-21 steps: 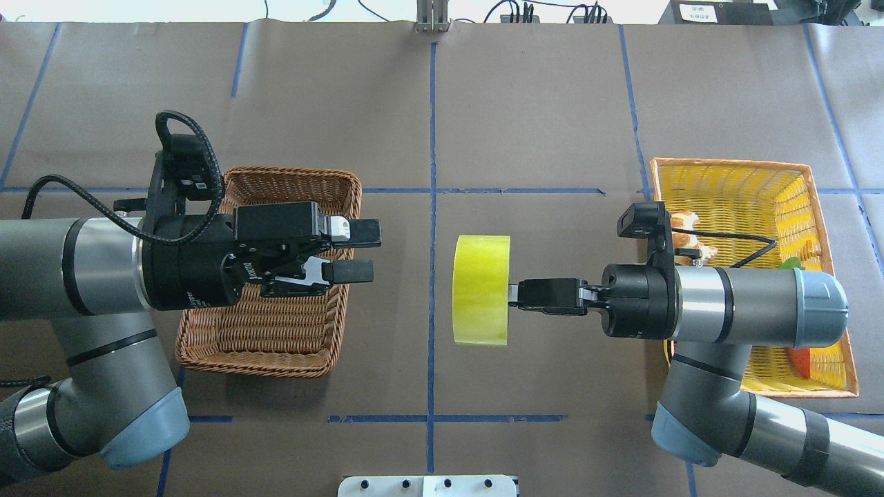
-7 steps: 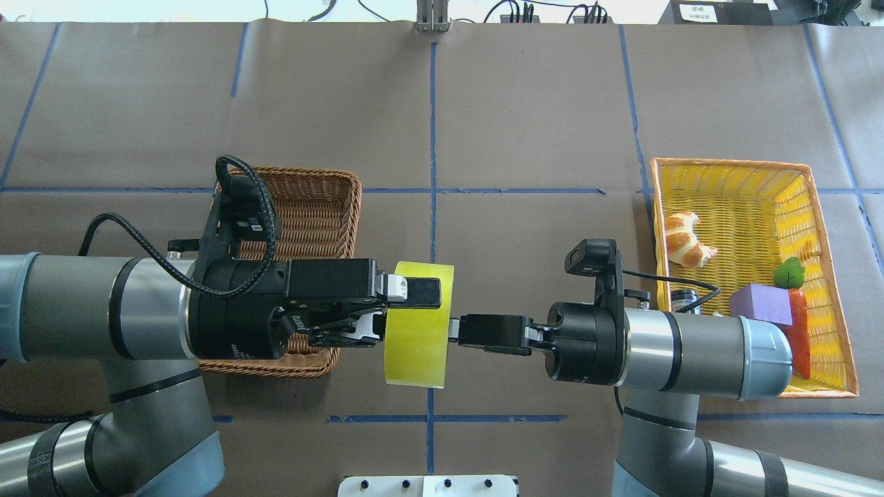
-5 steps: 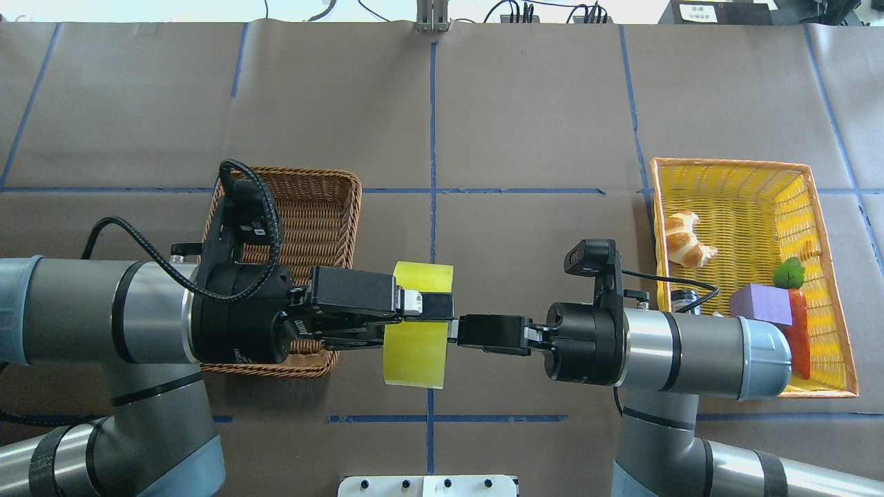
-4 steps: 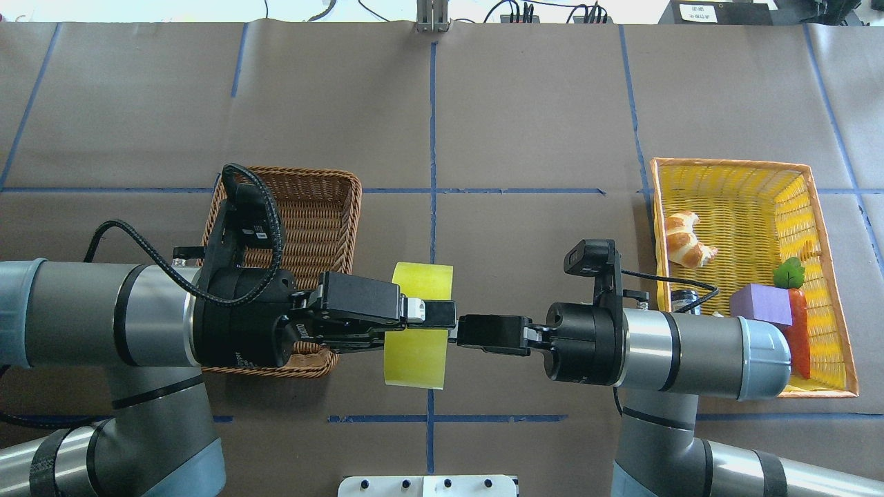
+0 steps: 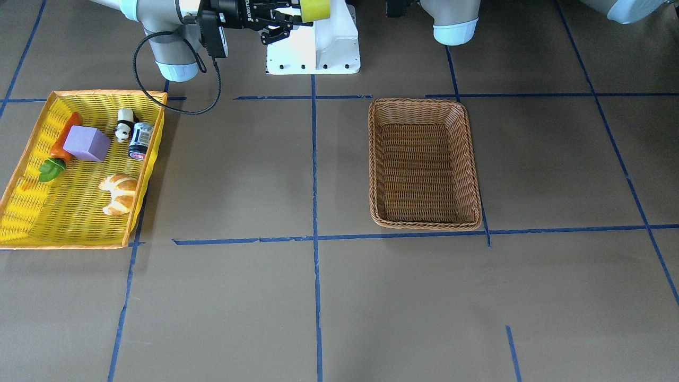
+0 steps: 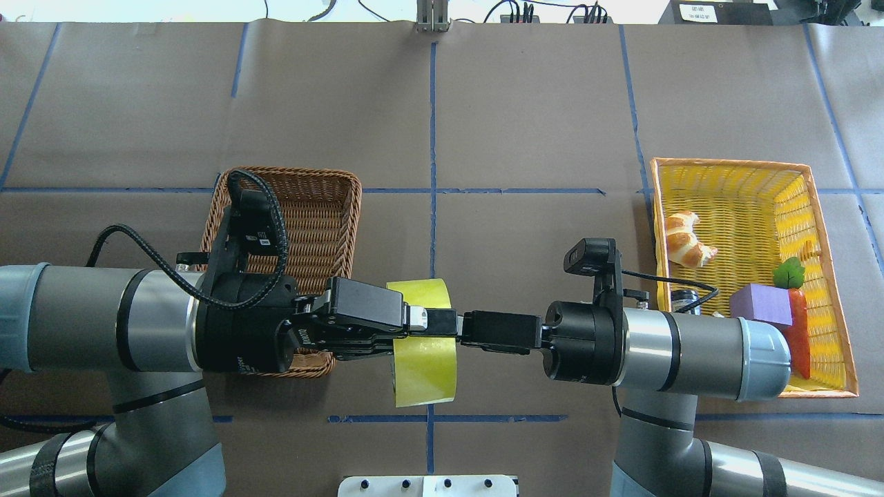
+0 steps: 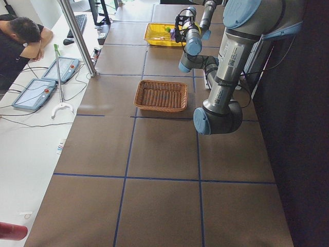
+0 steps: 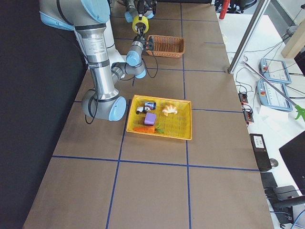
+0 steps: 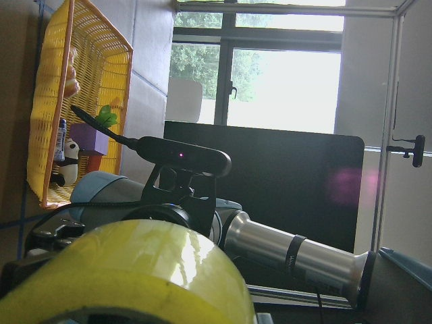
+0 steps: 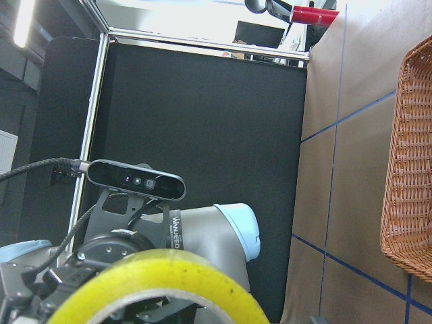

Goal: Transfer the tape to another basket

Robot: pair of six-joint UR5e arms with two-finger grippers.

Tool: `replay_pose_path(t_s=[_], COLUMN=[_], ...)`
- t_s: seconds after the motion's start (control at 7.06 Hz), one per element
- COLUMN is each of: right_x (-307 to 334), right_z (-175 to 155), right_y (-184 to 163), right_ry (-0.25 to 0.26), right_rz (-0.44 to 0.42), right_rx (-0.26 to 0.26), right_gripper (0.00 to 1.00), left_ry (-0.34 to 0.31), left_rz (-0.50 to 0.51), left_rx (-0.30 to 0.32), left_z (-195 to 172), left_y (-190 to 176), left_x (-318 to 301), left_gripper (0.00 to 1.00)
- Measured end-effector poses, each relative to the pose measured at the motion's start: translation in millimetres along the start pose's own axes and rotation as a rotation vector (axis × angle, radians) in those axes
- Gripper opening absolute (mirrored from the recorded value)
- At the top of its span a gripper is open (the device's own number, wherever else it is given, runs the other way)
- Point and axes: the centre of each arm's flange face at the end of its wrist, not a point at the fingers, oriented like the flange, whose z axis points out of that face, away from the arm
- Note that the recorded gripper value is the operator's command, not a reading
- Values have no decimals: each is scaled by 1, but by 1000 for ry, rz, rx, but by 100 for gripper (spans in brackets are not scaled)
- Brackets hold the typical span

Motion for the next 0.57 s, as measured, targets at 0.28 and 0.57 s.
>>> replay_pose_path(t_s=[0.28, 0.57], right_x=[0, 2], right_z=[-1, -5], right_y=[-2, -10], right_ry=[1, 28], right_rz=[-4, -15], right_rx=[4, 9], right_gripper=[100, 100], left_ry=[12, 27], left_rz=[3, 13], left_rx=[-3, 3], left_z=[-3, -11], left_y=[3, 2], left_x=[7, 17], left_gripper=[2, 2])
